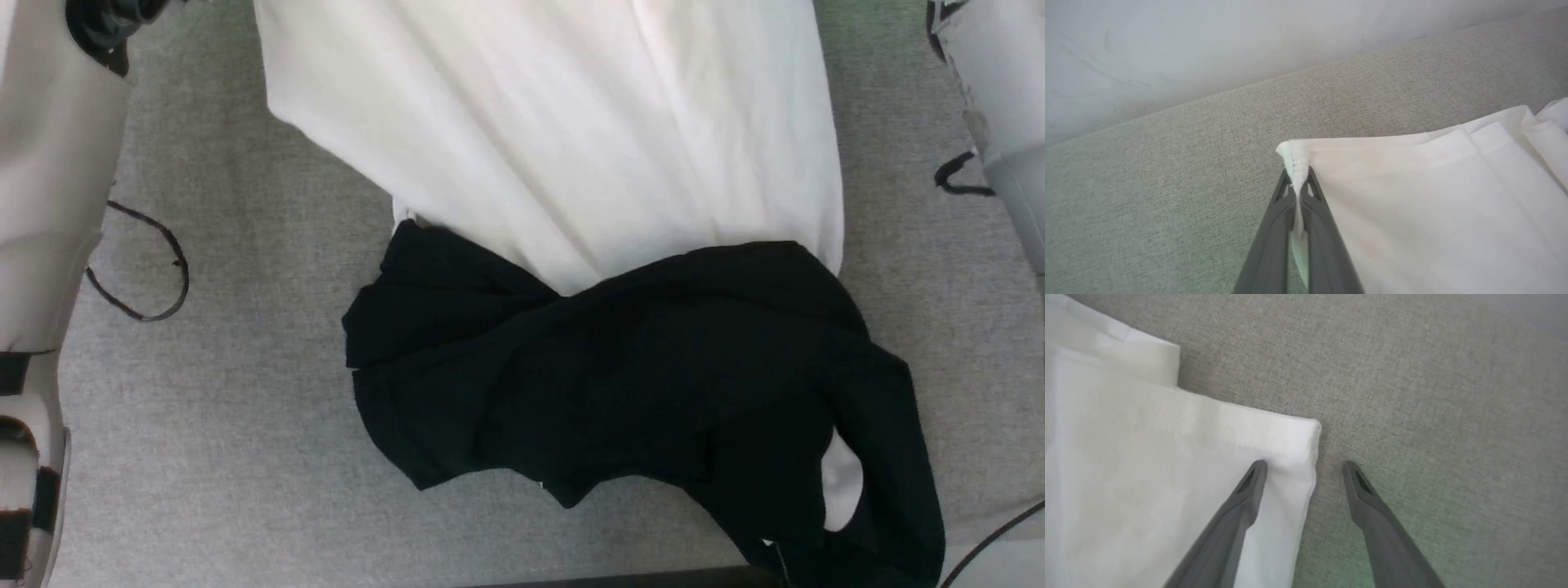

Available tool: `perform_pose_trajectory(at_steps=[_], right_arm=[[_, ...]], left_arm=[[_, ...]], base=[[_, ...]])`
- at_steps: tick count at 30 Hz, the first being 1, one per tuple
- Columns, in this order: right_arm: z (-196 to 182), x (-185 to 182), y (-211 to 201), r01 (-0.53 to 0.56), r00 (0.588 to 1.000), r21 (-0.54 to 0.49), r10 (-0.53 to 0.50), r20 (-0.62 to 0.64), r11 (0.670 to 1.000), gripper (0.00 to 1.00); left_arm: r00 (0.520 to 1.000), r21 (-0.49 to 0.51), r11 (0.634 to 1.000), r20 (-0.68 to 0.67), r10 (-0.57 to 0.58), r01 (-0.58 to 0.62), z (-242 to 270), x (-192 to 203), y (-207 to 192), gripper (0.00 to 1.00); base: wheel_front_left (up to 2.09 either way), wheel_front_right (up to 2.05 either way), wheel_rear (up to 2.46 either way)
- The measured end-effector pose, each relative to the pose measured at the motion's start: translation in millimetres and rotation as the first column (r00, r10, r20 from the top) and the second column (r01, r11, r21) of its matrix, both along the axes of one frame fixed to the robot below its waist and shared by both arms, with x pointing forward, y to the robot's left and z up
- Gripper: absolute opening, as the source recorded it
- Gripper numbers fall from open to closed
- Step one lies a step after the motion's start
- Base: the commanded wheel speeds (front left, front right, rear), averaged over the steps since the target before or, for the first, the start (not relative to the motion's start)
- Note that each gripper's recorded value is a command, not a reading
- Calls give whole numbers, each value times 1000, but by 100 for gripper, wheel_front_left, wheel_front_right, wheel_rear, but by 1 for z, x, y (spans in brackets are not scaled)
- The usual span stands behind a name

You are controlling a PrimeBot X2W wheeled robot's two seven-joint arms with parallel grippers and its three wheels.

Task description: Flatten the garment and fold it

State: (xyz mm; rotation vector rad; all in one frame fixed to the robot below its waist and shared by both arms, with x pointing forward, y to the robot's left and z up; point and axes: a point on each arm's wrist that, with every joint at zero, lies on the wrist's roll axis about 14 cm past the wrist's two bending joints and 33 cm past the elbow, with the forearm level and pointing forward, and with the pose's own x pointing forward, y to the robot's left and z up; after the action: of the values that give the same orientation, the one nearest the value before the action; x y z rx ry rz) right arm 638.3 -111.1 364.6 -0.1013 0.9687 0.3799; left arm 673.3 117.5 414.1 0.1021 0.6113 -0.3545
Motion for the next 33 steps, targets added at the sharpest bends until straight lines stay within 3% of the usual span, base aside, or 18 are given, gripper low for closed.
perform_pose_trajectory(at_steps=[2,3,4,5,13,19,27,33], right_arm=[[-4,-2,0,-10,999,-22,9,-35,1000,100],[-4,-3,0,-15,999,-30,14,-46,999,64],[-4,-4,0,-19,998,-37,17,-55,999,36],[-4,-4,0,-20,998,-38,18,-62,999,0],[4,1,-4,-15,1000,-29,15,5,999,0],[31,16,-46,76,989,-24,-72,131,997,0],[91,25,-67,106,941,38,-113,319,994,0],[117,8,-79,107,904,81,-130,407,991,0]], left_arm=[[1000,0,1000,4,1,-1,0,0,1,0],[1000,-1,1000,6,3,-3,1,0,2,0],[1000,0,1000,7,4,-4,2,0,3,0],[1000,-2,1000,7,4,-4,2,-1,3,0],[999,-12,1000,46,8,-8,14,0,7,0],[994,-14,1000,105,20,-18,35,2,13,0],[969,-50,997,238,63,-53,84,5,27,0],[940,-153,984,314,138,-93,109,-16,41,0]], base=[[0,0,0],[0,0,0],[0,0,0],[0,0,0],[0,0,0],[0,0,0],[0,0,0],[0,0,0]])
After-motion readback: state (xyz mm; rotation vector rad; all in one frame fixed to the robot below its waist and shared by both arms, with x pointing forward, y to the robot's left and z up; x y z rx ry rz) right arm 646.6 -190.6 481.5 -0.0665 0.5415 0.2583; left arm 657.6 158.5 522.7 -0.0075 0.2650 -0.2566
